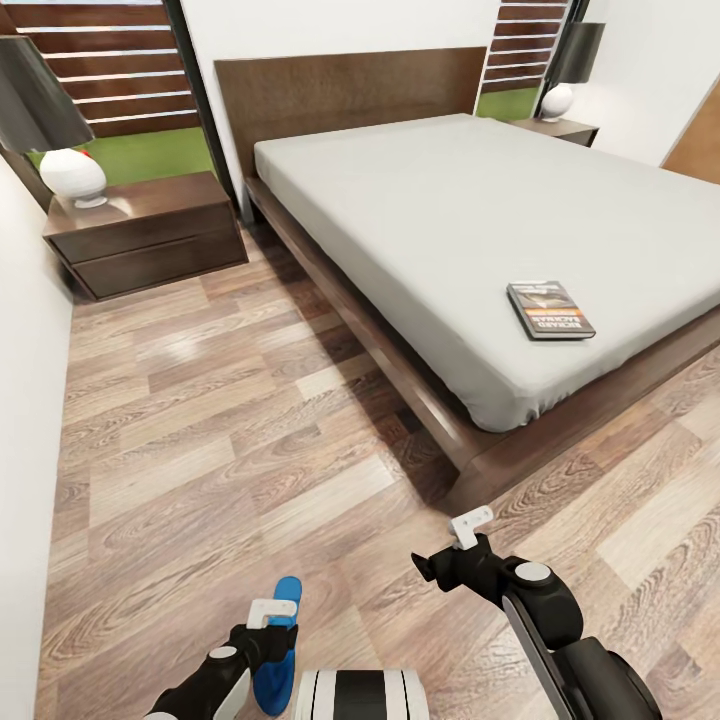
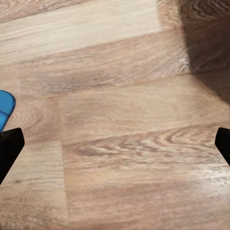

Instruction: In the bedroom, move the book from the bed onto either nightstand, and place the two sandals side by side next to the bed.

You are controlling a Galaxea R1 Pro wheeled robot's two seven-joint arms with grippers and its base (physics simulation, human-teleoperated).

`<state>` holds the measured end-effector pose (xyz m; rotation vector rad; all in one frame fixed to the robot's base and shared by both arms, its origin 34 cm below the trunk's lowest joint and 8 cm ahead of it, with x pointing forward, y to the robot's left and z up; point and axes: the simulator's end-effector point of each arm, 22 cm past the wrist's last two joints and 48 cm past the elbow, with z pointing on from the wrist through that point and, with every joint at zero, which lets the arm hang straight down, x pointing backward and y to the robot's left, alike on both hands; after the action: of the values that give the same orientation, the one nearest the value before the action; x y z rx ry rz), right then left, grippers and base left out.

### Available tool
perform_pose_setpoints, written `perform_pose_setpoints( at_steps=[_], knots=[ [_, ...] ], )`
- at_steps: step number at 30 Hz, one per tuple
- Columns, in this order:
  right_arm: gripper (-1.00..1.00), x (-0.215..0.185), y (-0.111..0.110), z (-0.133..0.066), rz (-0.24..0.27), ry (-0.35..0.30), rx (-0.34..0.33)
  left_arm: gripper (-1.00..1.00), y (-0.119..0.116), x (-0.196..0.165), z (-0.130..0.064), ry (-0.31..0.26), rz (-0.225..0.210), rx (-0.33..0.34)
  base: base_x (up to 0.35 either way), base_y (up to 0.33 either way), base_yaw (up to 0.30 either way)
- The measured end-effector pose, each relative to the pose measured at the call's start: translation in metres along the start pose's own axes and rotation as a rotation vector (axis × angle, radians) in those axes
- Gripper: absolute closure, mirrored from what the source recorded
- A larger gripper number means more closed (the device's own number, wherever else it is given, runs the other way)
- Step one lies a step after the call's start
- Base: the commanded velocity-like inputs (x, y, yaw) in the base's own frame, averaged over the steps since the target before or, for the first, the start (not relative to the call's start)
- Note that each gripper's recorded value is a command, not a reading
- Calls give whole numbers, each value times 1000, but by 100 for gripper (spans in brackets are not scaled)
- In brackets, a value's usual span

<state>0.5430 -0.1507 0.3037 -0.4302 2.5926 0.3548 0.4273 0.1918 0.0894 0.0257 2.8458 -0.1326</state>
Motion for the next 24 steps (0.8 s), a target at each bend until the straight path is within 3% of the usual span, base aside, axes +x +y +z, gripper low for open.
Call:
perform_pose_setpoints(
  at_steps=[12, 20, 24],
  knots=[
    [-100, 10, 0, 8, 8, 23, -6, -100, 0, 0, 6, 1, -2, 2, 0, 0, 0],
    [-100, 10, 0, 8, 8, 23, -5, -100, 4, -20, 5, -34, -2, -3, 0, 0, 0],
    [-100, 17, 0, 13, 12, 38, -8, -100, 5, -13, 9, -20, -2, -5, 0, 0, 0]
  ],
)
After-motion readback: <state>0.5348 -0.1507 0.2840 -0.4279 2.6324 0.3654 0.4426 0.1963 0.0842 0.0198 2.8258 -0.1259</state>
